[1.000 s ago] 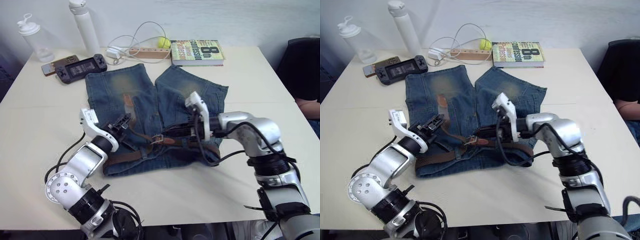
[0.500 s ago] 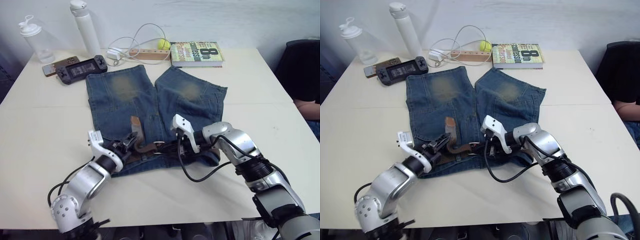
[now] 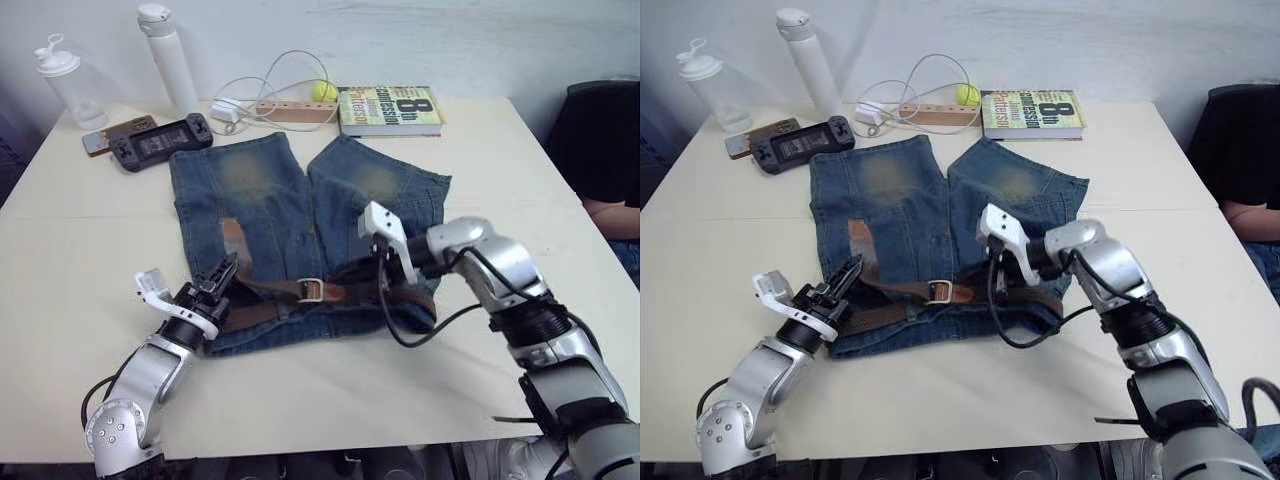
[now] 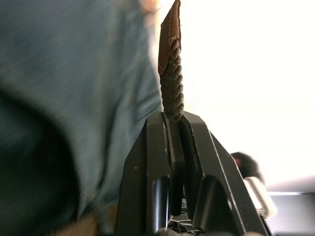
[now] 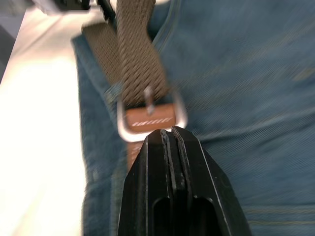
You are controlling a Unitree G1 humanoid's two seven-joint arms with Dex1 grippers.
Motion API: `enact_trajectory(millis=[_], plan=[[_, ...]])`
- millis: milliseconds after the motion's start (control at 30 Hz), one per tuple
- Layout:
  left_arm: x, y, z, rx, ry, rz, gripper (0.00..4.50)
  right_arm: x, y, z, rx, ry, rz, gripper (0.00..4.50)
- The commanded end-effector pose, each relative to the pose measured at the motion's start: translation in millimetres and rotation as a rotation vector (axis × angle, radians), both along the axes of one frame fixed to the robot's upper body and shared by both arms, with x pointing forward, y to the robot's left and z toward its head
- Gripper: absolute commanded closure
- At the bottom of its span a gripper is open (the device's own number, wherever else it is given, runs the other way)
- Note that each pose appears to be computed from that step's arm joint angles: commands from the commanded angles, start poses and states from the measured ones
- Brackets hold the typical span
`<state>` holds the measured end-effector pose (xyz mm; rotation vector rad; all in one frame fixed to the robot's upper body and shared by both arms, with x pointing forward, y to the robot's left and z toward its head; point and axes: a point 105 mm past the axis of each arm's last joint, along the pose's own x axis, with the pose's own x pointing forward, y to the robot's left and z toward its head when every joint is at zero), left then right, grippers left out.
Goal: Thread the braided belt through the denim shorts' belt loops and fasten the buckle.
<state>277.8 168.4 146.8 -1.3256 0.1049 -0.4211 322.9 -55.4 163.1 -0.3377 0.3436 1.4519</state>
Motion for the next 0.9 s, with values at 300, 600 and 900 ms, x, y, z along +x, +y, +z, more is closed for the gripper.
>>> enact_trajectory(millis=[300, 600, 900], plan=[[-4, 8, -41, -0.070, -0.104, 0.108, 4.50, -12, 26, 7, -0.017, -0.003, 0.111, 4.35], [1, 4, -54, -0.072, -0.085, 0.128, 4.50, 0, 34, -12, 0.007, 0.046, 0.055, 4.35], [2, -7, -59, -0.087, -0.069, 0.129, 4.50, -2, 39, -25, 0.009, 0.089, 0.065, 4.35]])
